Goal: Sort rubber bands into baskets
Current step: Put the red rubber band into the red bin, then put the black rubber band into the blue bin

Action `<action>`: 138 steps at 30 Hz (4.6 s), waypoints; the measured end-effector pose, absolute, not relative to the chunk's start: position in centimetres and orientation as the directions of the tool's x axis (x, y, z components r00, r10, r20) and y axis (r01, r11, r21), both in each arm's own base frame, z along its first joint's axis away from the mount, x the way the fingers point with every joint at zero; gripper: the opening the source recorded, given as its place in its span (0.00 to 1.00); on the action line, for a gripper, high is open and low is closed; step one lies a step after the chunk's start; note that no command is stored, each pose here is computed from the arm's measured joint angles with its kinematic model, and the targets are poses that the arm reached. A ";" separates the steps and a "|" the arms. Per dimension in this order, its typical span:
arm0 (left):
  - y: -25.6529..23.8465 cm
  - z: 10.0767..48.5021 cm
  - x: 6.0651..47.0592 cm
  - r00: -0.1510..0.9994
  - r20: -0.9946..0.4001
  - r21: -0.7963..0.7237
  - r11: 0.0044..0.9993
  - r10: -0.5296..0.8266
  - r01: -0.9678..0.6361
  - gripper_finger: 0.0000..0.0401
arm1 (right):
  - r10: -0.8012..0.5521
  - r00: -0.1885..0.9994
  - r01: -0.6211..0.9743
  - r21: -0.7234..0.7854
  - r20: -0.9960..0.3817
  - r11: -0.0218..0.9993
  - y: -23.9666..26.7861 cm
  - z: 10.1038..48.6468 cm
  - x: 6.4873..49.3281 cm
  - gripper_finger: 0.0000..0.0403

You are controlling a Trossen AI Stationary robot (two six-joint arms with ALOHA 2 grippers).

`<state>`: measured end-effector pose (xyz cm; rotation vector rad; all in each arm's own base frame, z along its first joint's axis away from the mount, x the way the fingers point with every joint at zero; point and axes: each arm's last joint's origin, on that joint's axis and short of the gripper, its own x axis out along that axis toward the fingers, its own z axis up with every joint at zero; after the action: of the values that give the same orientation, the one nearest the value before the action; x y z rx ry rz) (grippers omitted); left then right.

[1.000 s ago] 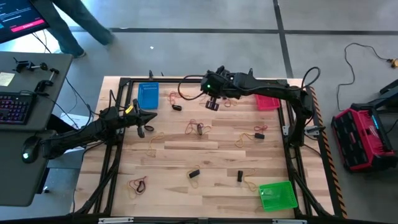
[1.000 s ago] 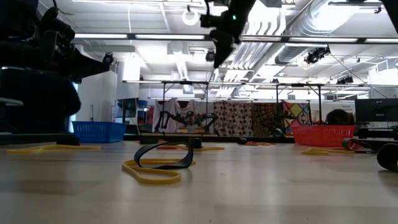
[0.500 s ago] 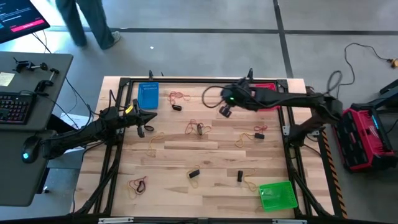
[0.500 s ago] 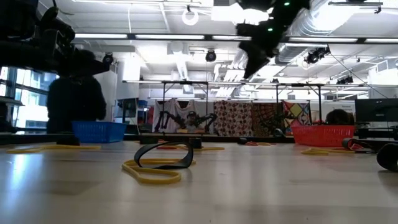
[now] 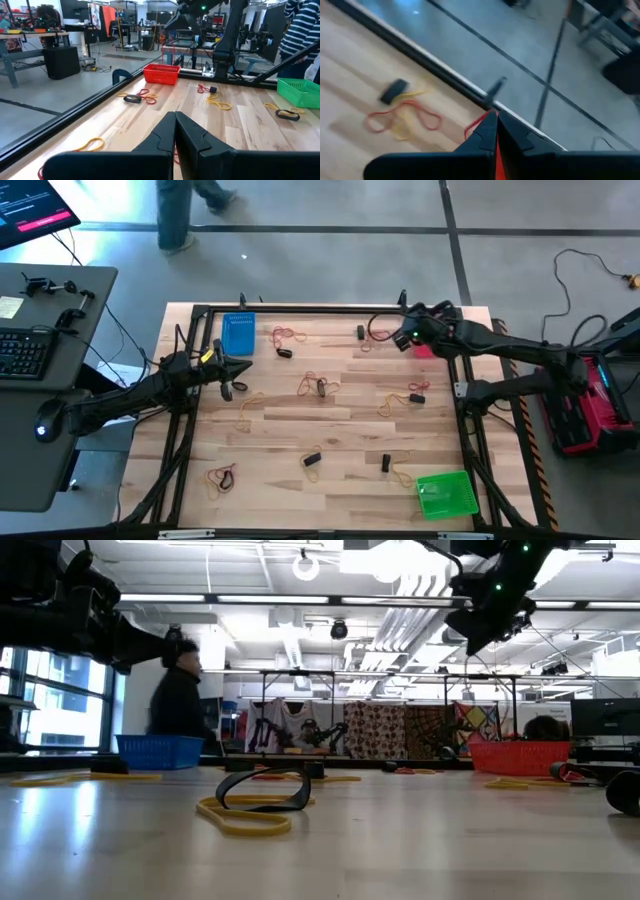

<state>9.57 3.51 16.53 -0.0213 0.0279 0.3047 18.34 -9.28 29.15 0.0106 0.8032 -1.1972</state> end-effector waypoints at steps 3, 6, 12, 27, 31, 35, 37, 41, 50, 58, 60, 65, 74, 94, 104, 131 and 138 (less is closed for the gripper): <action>3.5 16.5 9.6 0.954 -0.029 -0.017 0.954 0.300 -0.300 0.00 | -0.834 0.080 0.841 -0.412 -0.546 0.350 -9.8 28.8 17.5 0.00; 3.5 16.7 9.6 0.954 -0.018 -0.010 0.954 0.299 -0.300 0.00 | -0.837 0.030 0.849 -0.428 -0.546 0.310 -10.4 28.2 16.9 0.00; 3.5 16.7 9.6 0.954 -0.016 -0.009 0.954 0.298 -0.298 0.00 | -0.828 -0.048 0.858 -0.448 -0.558 0.252 -11.5 26.5 16.0 0.00; 3.5 16.7 9.6 0.954 -0.016 0.002 0.954 0.298 -0.298 0.00 | -0.820 -0.246 0.852 -0.518 -0.517 0.071 -12.9 22.6 13.6 0.00; 3.5 16.7 9.6 0.954 -0.016 0.001 0.954 0.298 -0.298 0.00 | -0.819 -0.287 0.845 -0.534 -0.497 0.028 -12.9 22.4 13.3 0.00; 3.5 16.7 9.6 0.954 -0.017 0.001 0.954 0.298 -0.298 0.00 | -0.822 -0.300 0.847 -0.532 -0.484 0.004 -12.9 22.5 13.2 0.00; 3.5 16.7 9.6 0.954 -0.017 0.001 0.954 0.298 -0.298 0.00 | -0.824 -0.304 0.846 -0.534 -0.479 -0.002 -12.9 22.5 13.2 0.00; 3.5 16.7 9.6 0.954 -0.017 -0.006 0.954 0.298 -0.298 0.00 | -0.829 -0.288 0.859 -0.512 -0.479 -0.002 -13.0 22.5 13.4 0.00; 3.5 16.7 9.6 0.954 -0.017 0.001 0.954 0.299 -0.299 0.00 | -0.825 -0.233 0.882 -0.470 -0.515 0.045 -14.0 21.7 14.7 0.00; 3.5 16.7 9.6 0.954 -0.017 0.002 0.954 0.299 -0.299 0.00 | -0.731 -0.221 0.901 -0.421 -0.646 0.100 -15.7 19.6 14.7 0.00; 3.5 16.7 9.6 0.954 -0.018 0.003 0.954 0.298 -0.298 0.00 | -0.691 -0.195 0.918 -0.377 -0.696 0.120 -16.2 19.2 14.5 0.00; 3.5 16.7 9.6 0.954 -0.017 0.003 0.954 0.299 -0.299 0.00 | -0.594 -0.132 0.960 -0.252 -0.793 0.122 -17.2 18.2 13.9 0.00; 3.5 16.7 9.6 0.954 -0.017 0.003 0.954 0.299 -0.299 0.00 | -0.548 -0.102 0.977 -0.188 -0.831 0.103 -18.8 16.8 13.7 0.00; 3.5 16.7 9.6 0.954 -0.017 0.003 0.954 0.299 -0.299 0.00 | -0.503 -0.093 0.984 -0.156 -0.859 0.083 -19.7 15.7 13.7 0.07; 3.5 16.7 9.6 0.954 -0.017 -0.007 0.954 0.299 -0.299 0.00 | -0.479 -0.103 0.983 -0.164 -0.872 0.087 -19.9 16.5 13.9 0.33; 3.5 17.4 9.5 0.953 -0.004 -0.072 0.951 0.303 -0.302 0.00 | -0.583 0.258 0.858 -0.095 -0.770 0.505 -13.9 21.3 16.8 0.00; 3.7 17.6 9.7 0.943 -0.052 -0.057 0.941 0.330 -0.332 0.00 | -0.589 0.335 0.821 -0.080 -0.735 0.566 -10.9 21.3 17.3 0.00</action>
<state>9.73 3.69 17.64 -0.0653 0.0420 0.3377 17.34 -10.93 21.28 0.3320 0.8003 -0.9419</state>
